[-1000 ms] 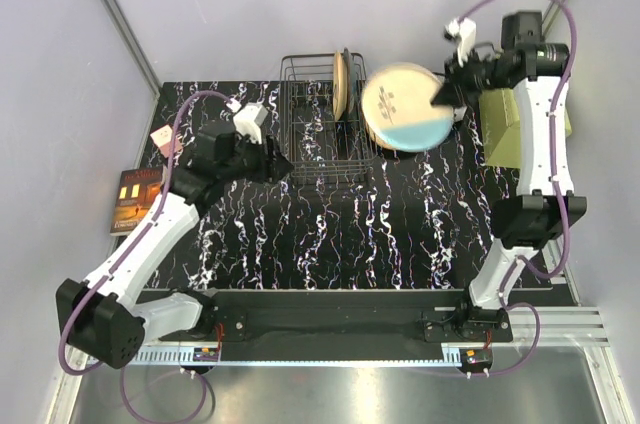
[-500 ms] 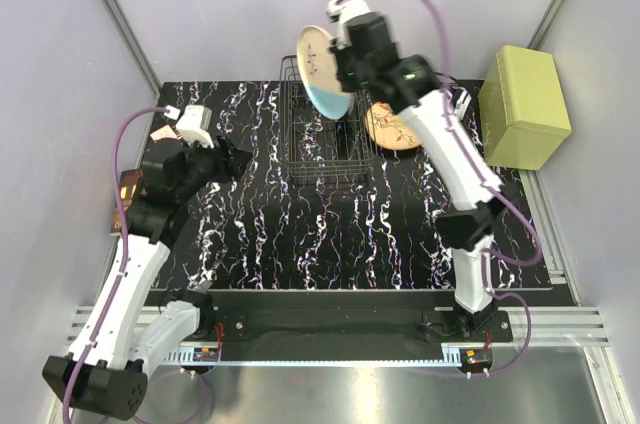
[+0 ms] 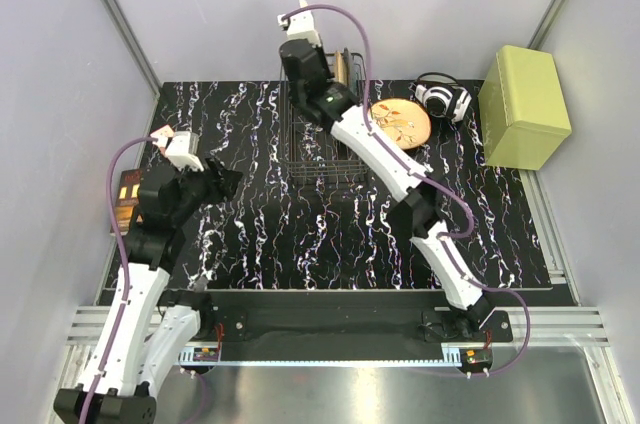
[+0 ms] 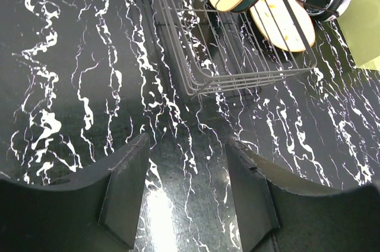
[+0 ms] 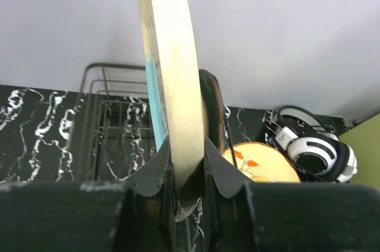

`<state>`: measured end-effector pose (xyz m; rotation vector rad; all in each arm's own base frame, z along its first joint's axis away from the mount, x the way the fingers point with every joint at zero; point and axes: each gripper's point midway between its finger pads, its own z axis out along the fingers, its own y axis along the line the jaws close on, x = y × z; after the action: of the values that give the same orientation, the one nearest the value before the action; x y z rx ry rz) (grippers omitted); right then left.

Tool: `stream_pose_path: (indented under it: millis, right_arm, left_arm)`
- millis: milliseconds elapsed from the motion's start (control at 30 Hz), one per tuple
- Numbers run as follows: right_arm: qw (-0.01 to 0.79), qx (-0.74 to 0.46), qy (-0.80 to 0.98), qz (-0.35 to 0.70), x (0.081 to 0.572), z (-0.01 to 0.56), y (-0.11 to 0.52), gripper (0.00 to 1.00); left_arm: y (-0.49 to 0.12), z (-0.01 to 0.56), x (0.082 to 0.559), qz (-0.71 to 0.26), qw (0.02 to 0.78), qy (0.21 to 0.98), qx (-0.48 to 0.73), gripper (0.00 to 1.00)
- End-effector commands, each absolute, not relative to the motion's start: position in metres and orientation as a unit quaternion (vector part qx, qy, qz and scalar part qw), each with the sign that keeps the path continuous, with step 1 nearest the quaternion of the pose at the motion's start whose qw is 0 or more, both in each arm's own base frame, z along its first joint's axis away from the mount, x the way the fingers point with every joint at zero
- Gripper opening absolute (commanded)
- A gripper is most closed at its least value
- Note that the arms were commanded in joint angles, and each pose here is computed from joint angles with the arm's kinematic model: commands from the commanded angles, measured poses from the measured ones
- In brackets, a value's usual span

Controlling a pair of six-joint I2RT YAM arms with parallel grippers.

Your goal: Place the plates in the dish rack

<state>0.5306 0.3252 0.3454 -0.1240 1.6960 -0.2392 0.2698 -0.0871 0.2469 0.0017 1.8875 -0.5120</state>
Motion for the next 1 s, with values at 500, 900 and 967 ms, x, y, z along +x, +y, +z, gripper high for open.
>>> stream_pose_path:
  millis: [500, 900, 967]
  right_arm:
    - [0.725, 0.029, 0.681, -0.095, 0.538, 0.371, 0.348, 0.0]
    - [0.705, 0.03, 0.695, -0.139, 0.572, 0.331, 0.321, 0.0]
    - [0.701, 0.031, 0.697, -0.149, 0.578, 0.326, 0.312, 0.0]
  left_arm:
    - [-0.083, 0.252, 0.257, -0.233, 0.587, 0.775, -0.016, 0.6]
    - [-0.063, 0.23, 0.259, -0.208, 0.571, 0.791, -0.068, 0.99]
    - [-0.063, 0.227, 0.259, -0.209, 0.567, 0.794, -0.07, 0.99]
